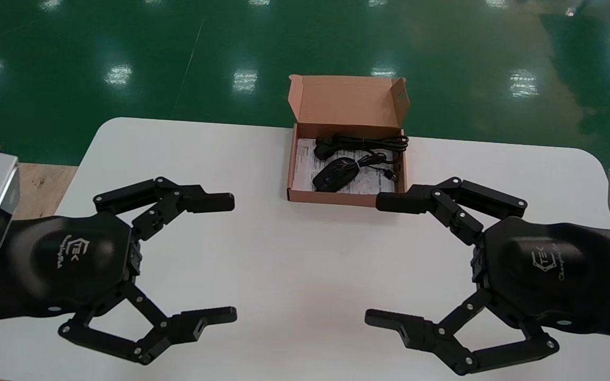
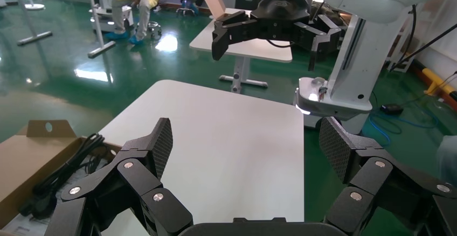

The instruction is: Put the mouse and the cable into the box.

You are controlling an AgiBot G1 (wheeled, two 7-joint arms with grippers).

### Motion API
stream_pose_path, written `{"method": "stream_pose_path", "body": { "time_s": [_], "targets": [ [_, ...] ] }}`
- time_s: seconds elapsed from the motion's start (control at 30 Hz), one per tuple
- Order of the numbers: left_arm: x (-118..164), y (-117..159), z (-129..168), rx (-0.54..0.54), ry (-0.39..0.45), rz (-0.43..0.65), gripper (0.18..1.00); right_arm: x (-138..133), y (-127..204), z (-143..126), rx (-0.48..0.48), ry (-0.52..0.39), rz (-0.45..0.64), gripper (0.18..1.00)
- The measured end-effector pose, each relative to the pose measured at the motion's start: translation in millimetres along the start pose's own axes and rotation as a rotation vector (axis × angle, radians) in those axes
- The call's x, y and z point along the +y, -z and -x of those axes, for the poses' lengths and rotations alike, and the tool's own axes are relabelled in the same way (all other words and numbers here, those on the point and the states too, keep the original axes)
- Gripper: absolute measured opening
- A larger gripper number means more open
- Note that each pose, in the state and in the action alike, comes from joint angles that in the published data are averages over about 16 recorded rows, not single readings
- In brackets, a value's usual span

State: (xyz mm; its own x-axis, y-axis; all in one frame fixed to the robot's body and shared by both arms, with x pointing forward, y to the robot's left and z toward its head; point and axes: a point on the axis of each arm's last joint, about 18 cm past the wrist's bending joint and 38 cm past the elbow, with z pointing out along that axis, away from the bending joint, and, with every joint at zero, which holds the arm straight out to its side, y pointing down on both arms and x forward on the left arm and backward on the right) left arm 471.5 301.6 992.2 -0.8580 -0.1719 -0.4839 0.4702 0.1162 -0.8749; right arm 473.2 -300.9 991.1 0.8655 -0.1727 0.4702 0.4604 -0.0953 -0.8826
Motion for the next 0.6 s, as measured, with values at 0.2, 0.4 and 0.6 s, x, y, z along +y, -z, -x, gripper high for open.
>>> {"method": "stream_pose_path", "body": {
  "time_s": [0.2, 0.4, 0.6],
  "targets": [
    [0.6, -0.9, 1.2, -0.002, 0.003, -0.001, 1.001, 0.1, 0.3, -0.9, 0.002, 0.003, 0.006, 1.000],
    [1.0, -1.5, 1.9, -0.004, 0.005, -0.002, 1.001, 0.2, 0.4, -1.5, 0.003, 0.005, 0.010, 1.000],
    [1.3, -1.8, 2.3, -0.004, 0.006, -0.002, 1.001, 0.2, 0.5, -1.9, 0.004, 0.006, 0.013, 1.000]
  ]
}}
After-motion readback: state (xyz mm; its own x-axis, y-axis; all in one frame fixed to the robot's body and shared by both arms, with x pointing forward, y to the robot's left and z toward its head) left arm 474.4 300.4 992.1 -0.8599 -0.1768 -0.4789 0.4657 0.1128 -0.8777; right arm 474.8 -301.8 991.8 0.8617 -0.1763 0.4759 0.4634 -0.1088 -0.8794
